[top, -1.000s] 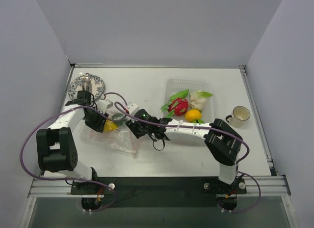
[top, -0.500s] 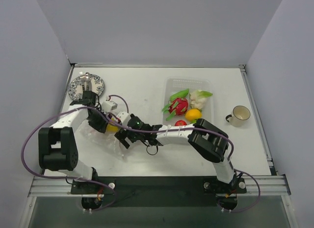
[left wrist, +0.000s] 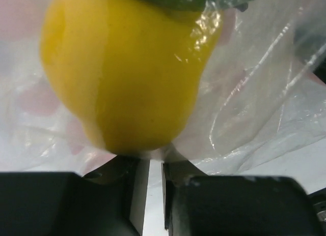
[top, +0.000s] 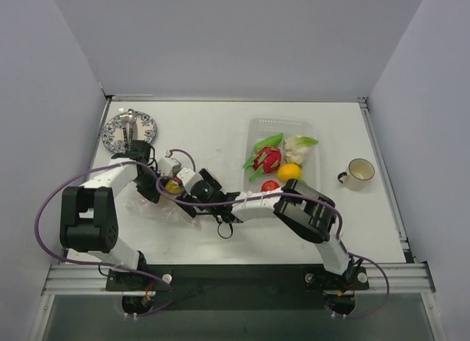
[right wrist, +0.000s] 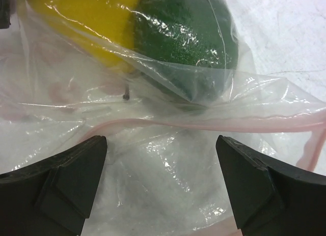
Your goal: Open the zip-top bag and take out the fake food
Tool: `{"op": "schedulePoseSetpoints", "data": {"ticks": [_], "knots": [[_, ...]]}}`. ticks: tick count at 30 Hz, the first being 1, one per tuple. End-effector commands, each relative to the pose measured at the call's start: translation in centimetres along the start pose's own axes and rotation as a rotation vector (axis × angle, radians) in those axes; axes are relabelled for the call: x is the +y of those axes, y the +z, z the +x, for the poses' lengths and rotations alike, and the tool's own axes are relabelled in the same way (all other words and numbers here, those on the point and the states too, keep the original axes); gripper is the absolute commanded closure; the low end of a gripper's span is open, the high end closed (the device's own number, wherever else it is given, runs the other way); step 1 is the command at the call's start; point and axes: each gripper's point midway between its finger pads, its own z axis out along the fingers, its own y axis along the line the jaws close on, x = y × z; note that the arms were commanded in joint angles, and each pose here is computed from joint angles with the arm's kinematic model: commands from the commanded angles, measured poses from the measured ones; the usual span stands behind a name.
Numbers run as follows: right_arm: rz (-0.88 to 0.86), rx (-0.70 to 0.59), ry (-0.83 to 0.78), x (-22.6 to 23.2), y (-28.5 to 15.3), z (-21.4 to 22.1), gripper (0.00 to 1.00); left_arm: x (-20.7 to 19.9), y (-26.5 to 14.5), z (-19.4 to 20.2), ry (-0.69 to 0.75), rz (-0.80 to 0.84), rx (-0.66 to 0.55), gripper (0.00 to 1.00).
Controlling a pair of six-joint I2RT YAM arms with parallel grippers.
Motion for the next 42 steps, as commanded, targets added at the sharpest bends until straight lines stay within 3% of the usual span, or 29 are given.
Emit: {"op": "schedulePoseSetpoints", "data": {"ticks": [1, 3, 6, 13, 16, 20, 24, 26, 36, 42], "knots": [[-0.05, -0.063, 0.01, 1.9, -1.7, -1.3, 0.06, -2.0, 0.7, 0.8, 0.027, 0.078, 0.017, 0.8], [-0.063, -0.086, 0.008, 2.7, -1.9, -1.5, 0.06, -2.2, 0.4, 0.7, 0.032, 0.081, 0.0, 0.87], [-0.039, -0.127, -0.016, 2.9, -2.2, -2.3, 0.05, -2.7, -0.2, 0.1, 0.041, 0.104, -0.025, 0.87], [-0.206, -0.265, -0.007, 5.8, -6.1, -6.5, 0.04, -5.2, -0.3, 0.0, 0.096, 0.184, -0.031, 0.8], [-0.199, -0.268, -0.008, 5.8, -6.6, -6.1, 0.02, -5.5, -1.5, 0.2, 0.106, 0.192, -0.035, 0.76], [-0.155, -0.224, 0.017, 4.6, -5.9, -4.5, 0.02, -2.8, -5.2, -1.0, 0.077, 0.083, -0.107, 0.51], [-0.154, -0.198, 0.052, 4.5, -5.5, -3.3, 0.02, 2.8, -10.4, -2.2, -0.026, -0.096, -0.254, 0.27], [-0.16, -0.189, 0.062, 4.7, -5.4, -2.8, 0.02, 4.9, -11.1, -1.4, -0.082, -0.144, -0.276, 0.26], [-0.18, -0.169, 0.087, 5.1, -5.6, -2.0, 0.02, 7.6, -5.3, 0.0, -0.216, -0.069, -0.228, 0.22], [-0.195, -0.162, 0.1, 5.3, -6.0, -1.6, 0.02, 8.9, -3.2, -0.6, -0.252, -0.042, -0.223, 0.09]]}}
